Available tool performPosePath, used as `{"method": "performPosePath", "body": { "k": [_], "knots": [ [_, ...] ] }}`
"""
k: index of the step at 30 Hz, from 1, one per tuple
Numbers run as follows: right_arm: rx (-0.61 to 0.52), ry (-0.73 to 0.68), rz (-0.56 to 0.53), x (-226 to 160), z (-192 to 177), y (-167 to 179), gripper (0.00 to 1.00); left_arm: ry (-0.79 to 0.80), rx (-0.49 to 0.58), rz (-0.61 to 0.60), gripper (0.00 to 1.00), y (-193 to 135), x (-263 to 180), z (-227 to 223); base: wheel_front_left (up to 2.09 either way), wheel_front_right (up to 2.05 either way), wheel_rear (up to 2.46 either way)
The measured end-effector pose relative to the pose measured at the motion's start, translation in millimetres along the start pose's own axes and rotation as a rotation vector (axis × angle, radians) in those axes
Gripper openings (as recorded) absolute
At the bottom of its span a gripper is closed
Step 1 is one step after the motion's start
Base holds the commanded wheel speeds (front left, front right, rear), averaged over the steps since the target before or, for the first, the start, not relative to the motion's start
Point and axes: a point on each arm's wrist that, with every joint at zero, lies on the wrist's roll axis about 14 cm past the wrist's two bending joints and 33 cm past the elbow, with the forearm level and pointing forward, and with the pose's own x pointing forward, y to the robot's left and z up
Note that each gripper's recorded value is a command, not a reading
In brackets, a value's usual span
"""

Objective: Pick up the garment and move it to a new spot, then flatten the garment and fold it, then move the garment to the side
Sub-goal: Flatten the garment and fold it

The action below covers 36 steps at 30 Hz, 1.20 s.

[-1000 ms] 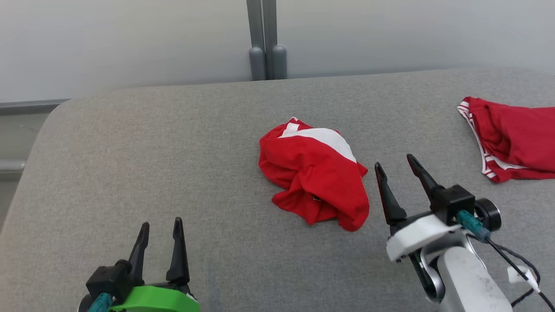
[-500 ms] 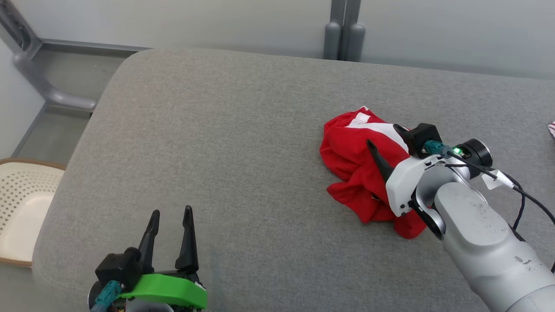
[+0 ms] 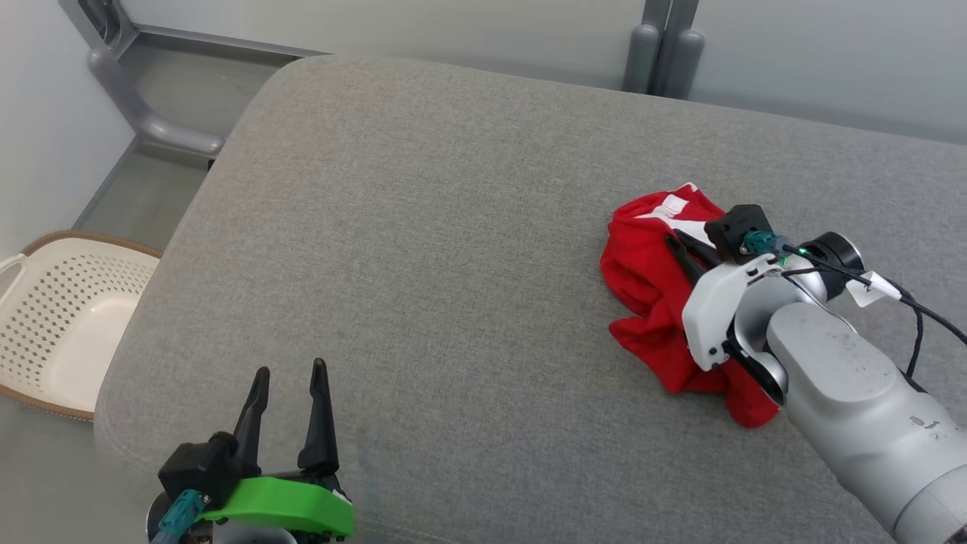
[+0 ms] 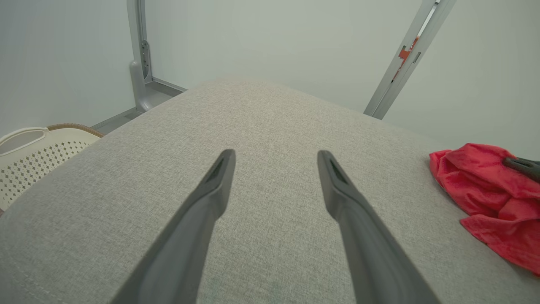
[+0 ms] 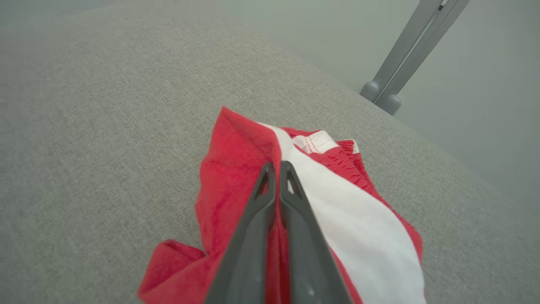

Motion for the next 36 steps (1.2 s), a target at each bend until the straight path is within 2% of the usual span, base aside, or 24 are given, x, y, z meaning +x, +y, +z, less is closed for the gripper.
{"method": "performPosePath", "body": {
  "k": [5,9,15,21,28,29,30,31,32,36],
  "knots": [
    [-0.037,-0.135,0.037,-6,33,14,0.00,0.000,0.011,-0.044,1.00,-12,5,-1,0.00,0.00,0.00],
    [-0.049,-0.209,0.115,-15,47,46,0.00,0.000,0.011,-0.069,1.00,-20,8,-1,0.00,0.00,0.00],
    [-0.019,-0.210,0.234,-36,29,97,0.00,-0.001,0.013,-0.103,1.00,-29,12,-2,0.00,0.00,0.00],
    [0.039,-0.146,0.349,-57,-4,152,0.00,0.001,0.019,-0.121,1.00,-35,14,-2,0.00,0.00,0.00],
    [0.086,-0.095,0.410,-71,-27,189,0.00,-0.001,0.020,-0.130,1.00,-37,15,-2,0.00,0.00,0.00],
    [0.091,-0.093,0.411,-72,-28,191,0.10,-0.001,0.021,-0.132,1.00,-37,15,-2,0.00,0.00,0.00],
    [0.097,-0.093,0.411,-73,-29,193,0.40,-0.002,0.022,-0.134,1.00,-38,15,-2,0.00,0.00,0.00],
    [0.104,-0.091,0.411,-75,-29,195,0.86,-0.002,0.023,-0.137,1.00,-39,15,-2,0.00,0.00,0.00],
    [0.114,-0.094,0.405,-75,-29,195,1.00,-0.001,0.024,-0.138,1.00,-39,15,-2,0.00,0.00,0.00],
    [0.146,-0.135,0.343,-74,-19,178,1.00,0.006,0.022,-0.147,1.00,-41,12,-5,0.00,0.00,0.00]
  ]
}}
